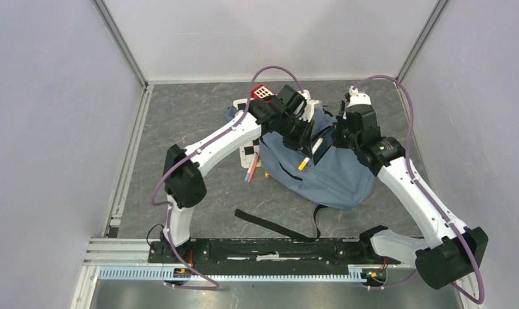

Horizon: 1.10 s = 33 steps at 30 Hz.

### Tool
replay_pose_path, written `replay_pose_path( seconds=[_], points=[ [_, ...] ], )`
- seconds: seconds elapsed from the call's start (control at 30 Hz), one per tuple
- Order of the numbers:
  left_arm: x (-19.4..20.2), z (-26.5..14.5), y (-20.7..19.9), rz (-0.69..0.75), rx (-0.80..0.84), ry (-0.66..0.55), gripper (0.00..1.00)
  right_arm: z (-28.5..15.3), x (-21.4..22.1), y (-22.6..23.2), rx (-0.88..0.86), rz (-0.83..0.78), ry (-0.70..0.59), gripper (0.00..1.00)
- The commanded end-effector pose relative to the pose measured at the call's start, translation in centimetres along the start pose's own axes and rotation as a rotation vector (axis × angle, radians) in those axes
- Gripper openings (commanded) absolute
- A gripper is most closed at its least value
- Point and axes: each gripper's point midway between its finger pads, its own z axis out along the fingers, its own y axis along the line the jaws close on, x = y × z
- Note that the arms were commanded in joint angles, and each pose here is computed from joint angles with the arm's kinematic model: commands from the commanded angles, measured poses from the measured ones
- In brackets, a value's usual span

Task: Pack the student bag
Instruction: Place the stationery in the student bag.

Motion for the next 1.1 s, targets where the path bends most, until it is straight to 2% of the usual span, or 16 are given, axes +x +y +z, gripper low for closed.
replay_pose_path(
  seconds=[0.0, 0.23, 0.53, 0.73, 0.77, 0.87, 1.07],
  points=[
    [-1.0, 1.4, -0.8, -0.082, 0.036, 0.028, 0.02, -1.5, -3.1, 1.6, -0.084, 0.028, -0.124, 0.0],
    [-2.8, 4.4, 0.3, -0.124, 0.026, 0.018, 0.02, -1.5, -2.4, 1.7, -0.101, 0.03, -0.113, 0.0],
    [-8.7, 7.0, 0.0, -0.143, 0.1, -0.207, 0.02, -1.3, -1.9, 2.0, -0.117, 0.034, -0.1, 0.0],
    [-9.2, 8.7, 0.6, -0.164, 0.09, -0.237, 0.02, -1.0, -1.6, 1.9, -0.111, 0.034, -0.09, 0.0],
    [-9.1, 8.7, 0.8, -0.164, 0.08, -0.237, 0.04, -0.9, -1.6, 1.9, -0.112, 0.034, -0.089, 0.0],
    [-8.7, 8.6, 1.6, -0.15, 0.043, -0.245, 0.19, -0.9, -1.7, 1.9, -0.107, 0.035, -0.092, 0.0],
    [-9.4, 7.2, 1.3, -0.078, 0.031, -0.286, 0.57, -1.0, -2.1, 1.7, -0.096, 0.036, -0.101, 0.0]
  ],
)
